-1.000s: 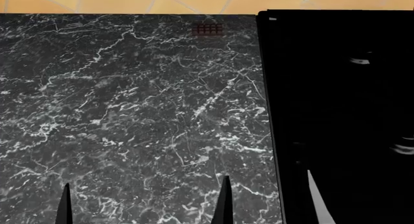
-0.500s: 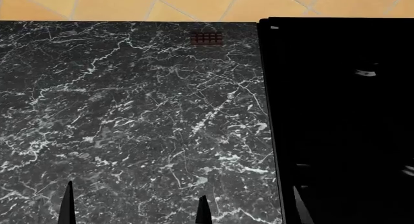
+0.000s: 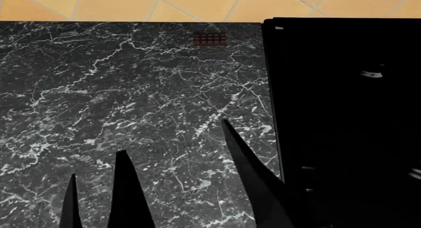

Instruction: Close the microwave door

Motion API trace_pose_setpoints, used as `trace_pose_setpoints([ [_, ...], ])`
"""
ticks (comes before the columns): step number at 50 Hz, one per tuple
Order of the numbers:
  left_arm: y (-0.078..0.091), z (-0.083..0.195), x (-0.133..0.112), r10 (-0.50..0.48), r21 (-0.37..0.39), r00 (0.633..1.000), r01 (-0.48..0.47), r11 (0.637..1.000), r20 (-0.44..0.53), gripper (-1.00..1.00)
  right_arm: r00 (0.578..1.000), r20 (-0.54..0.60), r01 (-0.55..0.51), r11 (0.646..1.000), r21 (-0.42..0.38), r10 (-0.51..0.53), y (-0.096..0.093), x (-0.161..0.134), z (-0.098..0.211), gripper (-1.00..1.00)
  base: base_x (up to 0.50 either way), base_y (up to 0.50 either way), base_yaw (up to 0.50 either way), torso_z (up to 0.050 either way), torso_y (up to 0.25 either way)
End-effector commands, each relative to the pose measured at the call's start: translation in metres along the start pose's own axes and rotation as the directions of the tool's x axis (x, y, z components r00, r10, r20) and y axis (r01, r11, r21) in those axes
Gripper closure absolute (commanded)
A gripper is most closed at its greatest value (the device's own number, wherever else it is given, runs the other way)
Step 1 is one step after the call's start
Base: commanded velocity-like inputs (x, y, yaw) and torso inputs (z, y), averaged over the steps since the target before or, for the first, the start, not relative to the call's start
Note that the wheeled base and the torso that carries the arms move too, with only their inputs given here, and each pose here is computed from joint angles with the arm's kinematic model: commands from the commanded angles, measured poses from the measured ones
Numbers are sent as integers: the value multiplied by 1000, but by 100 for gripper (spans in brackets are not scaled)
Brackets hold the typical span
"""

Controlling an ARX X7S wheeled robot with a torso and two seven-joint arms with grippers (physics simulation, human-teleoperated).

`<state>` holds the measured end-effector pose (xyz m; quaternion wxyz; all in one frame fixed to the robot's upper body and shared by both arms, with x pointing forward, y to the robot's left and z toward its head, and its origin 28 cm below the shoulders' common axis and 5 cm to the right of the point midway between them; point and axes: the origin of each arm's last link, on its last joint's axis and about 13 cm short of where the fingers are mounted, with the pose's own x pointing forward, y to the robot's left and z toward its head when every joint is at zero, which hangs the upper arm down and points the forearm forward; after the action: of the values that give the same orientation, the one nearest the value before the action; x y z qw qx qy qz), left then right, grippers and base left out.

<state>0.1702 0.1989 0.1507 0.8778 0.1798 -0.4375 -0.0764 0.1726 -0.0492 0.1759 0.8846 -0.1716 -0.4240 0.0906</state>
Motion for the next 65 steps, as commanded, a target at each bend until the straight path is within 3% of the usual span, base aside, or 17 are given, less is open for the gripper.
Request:
trace_pose_setpoints([
  [1, -1, -5, 4, 1, -2, 1000, -1, 1000, 4, -100, 999, 26, -48, 997, 54, 46, -9, 54, 8, -100, 0, 0, 0, 0, 0],
  [13, -2, -10, 5, 3, -4, 1000, -3, 1000, -4, -100, 996, 65, -67, 998, 21, 66, -17, 82, 17, -100, 0, 0, 0, 0, 0],
  [35, -4, -14, 8, 0, -15, 1000, 0, 1000, 0, -100, 995, 72, -63, 997, -37, 65, -30, 101, 35, -100, 0, 0, 0, 0, 0],
  [65, -5, -13, 12, -4, -6, 1000, 4, 1000, 18, -100, 985, 167, -21, 997, -80, 34, -51, 140, 65, -100, 0, 0, 0, 0, 0],
])
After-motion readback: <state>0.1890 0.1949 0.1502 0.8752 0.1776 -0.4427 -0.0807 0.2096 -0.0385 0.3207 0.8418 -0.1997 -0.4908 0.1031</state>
